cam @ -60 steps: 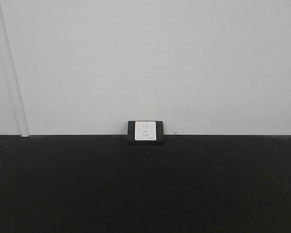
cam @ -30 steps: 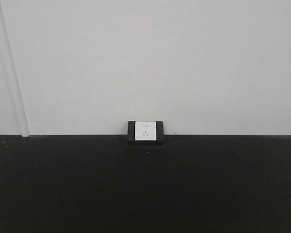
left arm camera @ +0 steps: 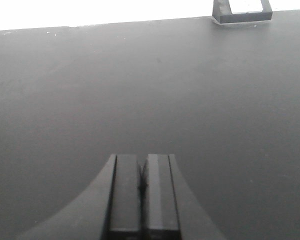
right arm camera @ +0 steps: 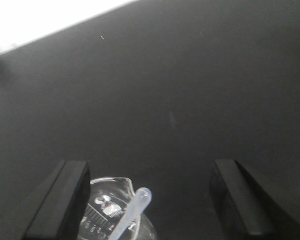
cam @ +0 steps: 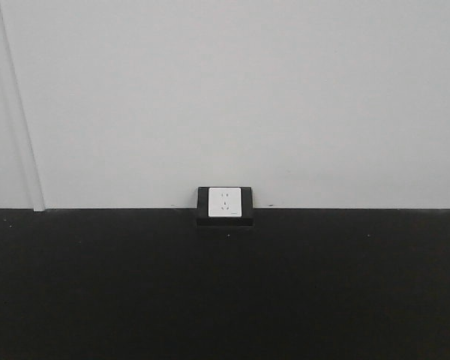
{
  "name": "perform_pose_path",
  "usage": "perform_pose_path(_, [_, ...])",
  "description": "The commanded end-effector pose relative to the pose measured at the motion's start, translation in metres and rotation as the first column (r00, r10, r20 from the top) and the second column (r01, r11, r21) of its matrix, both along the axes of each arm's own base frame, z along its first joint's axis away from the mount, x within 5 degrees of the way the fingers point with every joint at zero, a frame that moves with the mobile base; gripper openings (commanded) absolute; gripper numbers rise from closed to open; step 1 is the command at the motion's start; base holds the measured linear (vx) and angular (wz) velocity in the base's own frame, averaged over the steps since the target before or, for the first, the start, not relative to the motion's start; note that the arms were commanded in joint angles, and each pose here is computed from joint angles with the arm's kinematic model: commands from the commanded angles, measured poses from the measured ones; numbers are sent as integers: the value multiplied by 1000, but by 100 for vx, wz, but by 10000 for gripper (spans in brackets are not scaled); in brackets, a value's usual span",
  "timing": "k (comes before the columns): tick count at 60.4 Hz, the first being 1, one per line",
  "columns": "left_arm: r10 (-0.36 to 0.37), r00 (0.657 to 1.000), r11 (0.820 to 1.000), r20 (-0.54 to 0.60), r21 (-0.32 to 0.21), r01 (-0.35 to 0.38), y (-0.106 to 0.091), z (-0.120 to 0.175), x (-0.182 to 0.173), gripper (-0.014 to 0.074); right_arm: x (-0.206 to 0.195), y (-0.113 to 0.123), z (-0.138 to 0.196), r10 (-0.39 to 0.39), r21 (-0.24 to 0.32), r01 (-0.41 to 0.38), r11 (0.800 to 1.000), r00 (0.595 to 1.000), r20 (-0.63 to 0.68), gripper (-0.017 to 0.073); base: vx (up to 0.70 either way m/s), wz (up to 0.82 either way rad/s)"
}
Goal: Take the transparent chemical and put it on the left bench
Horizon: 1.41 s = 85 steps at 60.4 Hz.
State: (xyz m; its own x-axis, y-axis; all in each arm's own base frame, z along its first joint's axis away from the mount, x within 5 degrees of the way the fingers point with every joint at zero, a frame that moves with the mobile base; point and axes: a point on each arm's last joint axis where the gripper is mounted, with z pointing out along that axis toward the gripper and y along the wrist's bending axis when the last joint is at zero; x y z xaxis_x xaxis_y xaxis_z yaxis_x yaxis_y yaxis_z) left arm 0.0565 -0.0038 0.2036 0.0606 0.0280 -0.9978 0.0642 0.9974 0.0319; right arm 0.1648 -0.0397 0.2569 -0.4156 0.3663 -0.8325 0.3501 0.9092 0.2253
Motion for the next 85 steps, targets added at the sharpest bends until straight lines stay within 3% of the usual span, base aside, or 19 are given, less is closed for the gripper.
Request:
perform_pose_path(1, [0,997,1000,80,-14,1,0,3,-1,-3,13,-5,10,-28,9,27,1000,995,97,544,0,0])
perform_pose_path(13, [0,997,1000,80,-14,1,0,3,-1,-3,32,-10,-11,-96,137,89,986,994,45,544,0,0])
perform_pose_path(22, [0,997,1000,80,-14,1,0,3,-1,-3,39,-11,-24,-121,190,121,974,993,-14,544,0,0])
perform_pose_path(35, [0,997,1000,80,-14,1,0,3,-1,-3,42,-12,-28,-123,191,126,974,992,-29,475,0,0])
perform_pose_path(63, [0,997,1000,80,-14,1,0,3,-1,-3,45,-14,-33,-153,230,157,960,988,-35,102,0,0])
perform_pose_path(85, [0,997,1000,80,-14,1,0,3,-1,-3,45,-14,-31,-152,228,154,961,988,-27,12,0,0])
